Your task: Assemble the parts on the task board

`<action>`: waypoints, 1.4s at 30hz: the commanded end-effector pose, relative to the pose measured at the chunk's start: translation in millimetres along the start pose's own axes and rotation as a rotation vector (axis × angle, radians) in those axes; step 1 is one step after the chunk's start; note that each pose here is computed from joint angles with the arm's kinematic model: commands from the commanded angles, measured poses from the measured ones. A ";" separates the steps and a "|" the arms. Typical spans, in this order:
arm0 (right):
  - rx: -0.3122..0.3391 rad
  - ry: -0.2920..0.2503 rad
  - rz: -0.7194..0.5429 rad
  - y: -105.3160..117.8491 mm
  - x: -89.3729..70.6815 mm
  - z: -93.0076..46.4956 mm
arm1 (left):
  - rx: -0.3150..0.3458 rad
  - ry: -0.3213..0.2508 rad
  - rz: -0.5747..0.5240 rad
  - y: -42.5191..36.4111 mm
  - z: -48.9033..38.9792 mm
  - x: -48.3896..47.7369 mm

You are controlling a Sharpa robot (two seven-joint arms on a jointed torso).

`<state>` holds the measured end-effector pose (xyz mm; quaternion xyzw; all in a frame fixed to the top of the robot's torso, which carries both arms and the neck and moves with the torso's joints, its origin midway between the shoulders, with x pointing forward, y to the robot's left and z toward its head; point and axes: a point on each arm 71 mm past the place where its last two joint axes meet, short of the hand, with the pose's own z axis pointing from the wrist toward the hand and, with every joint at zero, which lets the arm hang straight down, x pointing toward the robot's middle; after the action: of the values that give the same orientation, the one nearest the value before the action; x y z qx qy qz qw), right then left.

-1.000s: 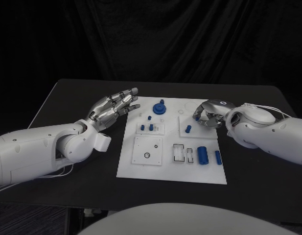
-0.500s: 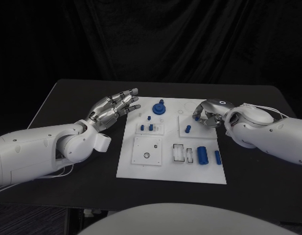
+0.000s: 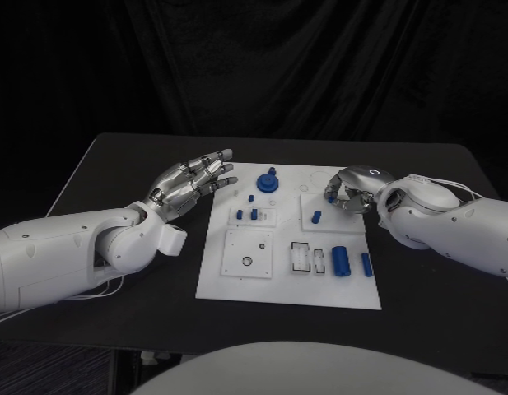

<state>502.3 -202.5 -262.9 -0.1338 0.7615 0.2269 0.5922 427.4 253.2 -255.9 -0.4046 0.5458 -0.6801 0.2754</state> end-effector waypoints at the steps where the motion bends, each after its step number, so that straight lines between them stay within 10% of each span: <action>1: -0.009 -0.028 -0.003 1.1 -0.5 -0.8 | 0.056 0.010 -0.016 -3.2 0.3 1.5; 26: -0.019 -0.099 0.005 8.0 -32.6 -12.3 | 0.038 0.010 -0.017 0.1 0.6 -0.5; 42: -0.206 -0.030 0.013 81.3 -23.3 -31.6 | 0.028 0.002 -0.017 1.9 -2.5 -2.5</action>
<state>447.3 -153.9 -217.1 -0.1697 0.7218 0.3213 0.5890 427.0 256.9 -261.0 -0.4083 0.5470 -0.6774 0.2741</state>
